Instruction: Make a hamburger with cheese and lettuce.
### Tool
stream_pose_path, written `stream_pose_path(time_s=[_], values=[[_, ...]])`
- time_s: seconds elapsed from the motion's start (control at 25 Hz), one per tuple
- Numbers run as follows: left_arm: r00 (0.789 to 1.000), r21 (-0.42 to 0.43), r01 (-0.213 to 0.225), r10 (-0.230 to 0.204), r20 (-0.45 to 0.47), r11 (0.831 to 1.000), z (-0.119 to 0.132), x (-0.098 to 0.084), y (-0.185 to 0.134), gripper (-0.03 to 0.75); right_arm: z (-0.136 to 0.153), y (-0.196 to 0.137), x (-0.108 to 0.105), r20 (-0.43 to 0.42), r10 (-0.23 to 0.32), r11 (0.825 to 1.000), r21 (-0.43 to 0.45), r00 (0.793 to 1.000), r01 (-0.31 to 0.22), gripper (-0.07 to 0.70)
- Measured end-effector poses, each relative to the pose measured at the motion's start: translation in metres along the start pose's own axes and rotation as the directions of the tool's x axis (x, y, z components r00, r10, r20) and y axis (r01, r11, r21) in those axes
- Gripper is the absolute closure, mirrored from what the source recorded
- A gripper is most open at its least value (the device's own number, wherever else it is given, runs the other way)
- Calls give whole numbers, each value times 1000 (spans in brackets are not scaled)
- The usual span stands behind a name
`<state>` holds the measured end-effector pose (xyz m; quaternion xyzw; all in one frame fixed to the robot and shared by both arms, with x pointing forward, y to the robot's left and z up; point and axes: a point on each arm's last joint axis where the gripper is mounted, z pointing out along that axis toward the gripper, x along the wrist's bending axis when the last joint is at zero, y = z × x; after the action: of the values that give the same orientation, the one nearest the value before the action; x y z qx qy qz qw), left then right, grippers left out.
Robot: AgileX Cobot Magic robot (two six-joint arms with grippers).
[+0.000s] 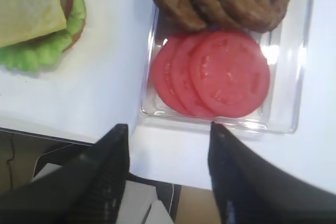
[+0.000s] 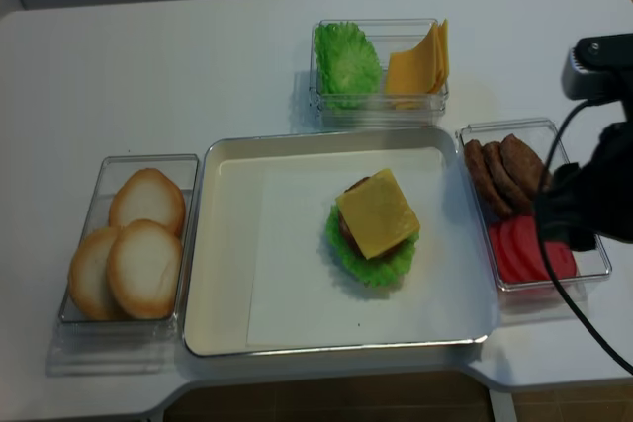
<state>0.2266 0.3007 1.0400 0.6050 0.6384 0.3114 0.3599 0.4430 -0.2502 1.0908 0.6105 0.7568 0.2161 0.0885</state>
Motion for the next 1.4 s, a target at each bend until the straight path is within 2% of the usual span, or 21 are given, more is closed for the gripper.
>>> stream_pose_path(time_s=[0.4,0.6,0.72,0.92,1.08,1.4], values=[[1000,0,0,0,0,1000,0,0,0,239,-63,-38,7,26,53,987,-152,998,-49,260],[1000,0,0,0,0,1000,0,0,0,239,-91,-66,9,47,49,977,-212,998,-38,260],[1000,0,0,0,0,1000,0,0,0,239,-107,-85,11,51,67,966,-253,996,-51,260],[1000,0,0,0,0,1000,0,0,0,239,-128,-112,14,50,62,932,-361,997,-40,260],[1000,0,0,0,0,1000,0,0,0,239,-140,-142,16,42,54,891,-453,998,-30,261],[1000,0,0,0,0,1000,0,0,0,239,-113,-209,12,35,54,838,-545,998,-26,264]])
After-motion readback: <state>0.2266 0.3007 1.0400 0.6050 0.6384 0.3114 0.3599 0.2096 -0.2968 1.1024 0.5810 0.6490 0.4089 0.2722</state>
